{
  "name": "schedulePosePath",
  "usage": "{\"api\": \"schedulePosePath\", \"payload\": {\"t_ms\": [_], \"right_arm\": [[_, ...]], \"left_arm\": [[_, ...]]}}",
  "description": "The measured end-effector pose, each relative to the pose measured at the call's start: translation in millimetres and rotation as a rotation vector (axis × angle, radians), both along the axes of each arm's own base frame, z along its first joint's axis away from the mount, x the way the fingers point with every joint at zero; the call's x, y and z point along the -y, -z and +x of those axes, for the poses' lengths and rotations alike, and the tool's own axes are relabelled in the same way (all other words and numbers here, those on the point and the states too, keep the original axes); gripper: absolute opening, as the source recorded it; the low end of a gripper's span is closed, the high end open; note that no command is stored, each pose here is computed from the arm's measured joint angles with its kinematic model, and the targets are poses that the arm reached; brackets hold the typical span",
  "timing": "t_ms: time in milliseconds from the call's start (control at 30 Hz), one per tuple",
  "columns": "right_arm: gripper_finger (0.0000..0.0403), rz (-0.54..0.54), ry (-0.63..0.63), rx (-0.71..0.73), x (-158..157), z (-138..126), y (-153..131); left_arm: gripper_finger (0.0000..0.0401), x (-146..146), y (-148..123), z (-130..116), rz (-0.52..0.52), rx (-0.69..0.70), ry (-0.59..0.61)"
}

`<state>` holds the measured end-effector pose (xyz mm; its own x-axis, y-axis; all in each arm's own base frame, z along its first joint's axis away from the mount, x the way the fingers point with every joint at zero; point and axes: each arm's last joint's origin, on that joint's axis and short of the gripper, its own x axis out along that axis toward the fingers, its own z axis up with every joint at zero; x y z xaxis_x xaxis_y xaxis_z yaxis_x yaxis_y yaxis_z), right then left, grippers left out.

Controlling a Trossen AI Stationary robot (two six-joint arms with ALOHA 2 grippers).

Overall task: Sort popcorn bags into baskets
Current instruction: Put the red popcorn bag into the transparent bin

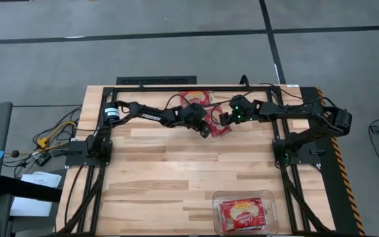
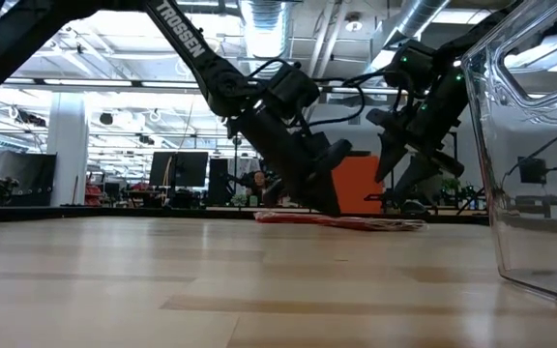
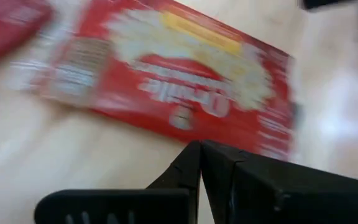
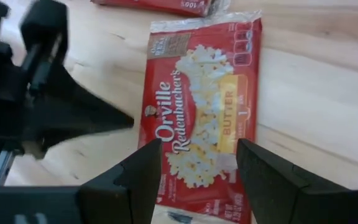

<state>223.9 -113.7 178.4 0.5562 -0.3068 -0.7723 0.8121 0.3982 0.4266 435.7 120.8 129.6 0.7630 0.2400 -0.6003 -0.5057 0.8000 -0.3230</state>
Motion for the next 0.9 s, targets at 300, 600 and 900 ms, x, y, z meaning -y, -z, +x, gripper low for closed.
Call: {"api": "schedulePosePath", "payload": {"t_ms": [300,600,900], "right_arm": [[0.0202,0.003,-0.018,-0.045,2,4,12],[0.0099,0.020,-0.128,-0.049,-9,37,42],[0.0016,0.082,-0.216,-0.081,-31,71,63]], "left_arm": [[0.0000,21,-67,-14,-0.182,0.083,0.143],[0.0000,45,-172,-81,0.138,0.004,0.002],[0.0000,54,-206,-126,0.173,-0.058,-0.090]]}}
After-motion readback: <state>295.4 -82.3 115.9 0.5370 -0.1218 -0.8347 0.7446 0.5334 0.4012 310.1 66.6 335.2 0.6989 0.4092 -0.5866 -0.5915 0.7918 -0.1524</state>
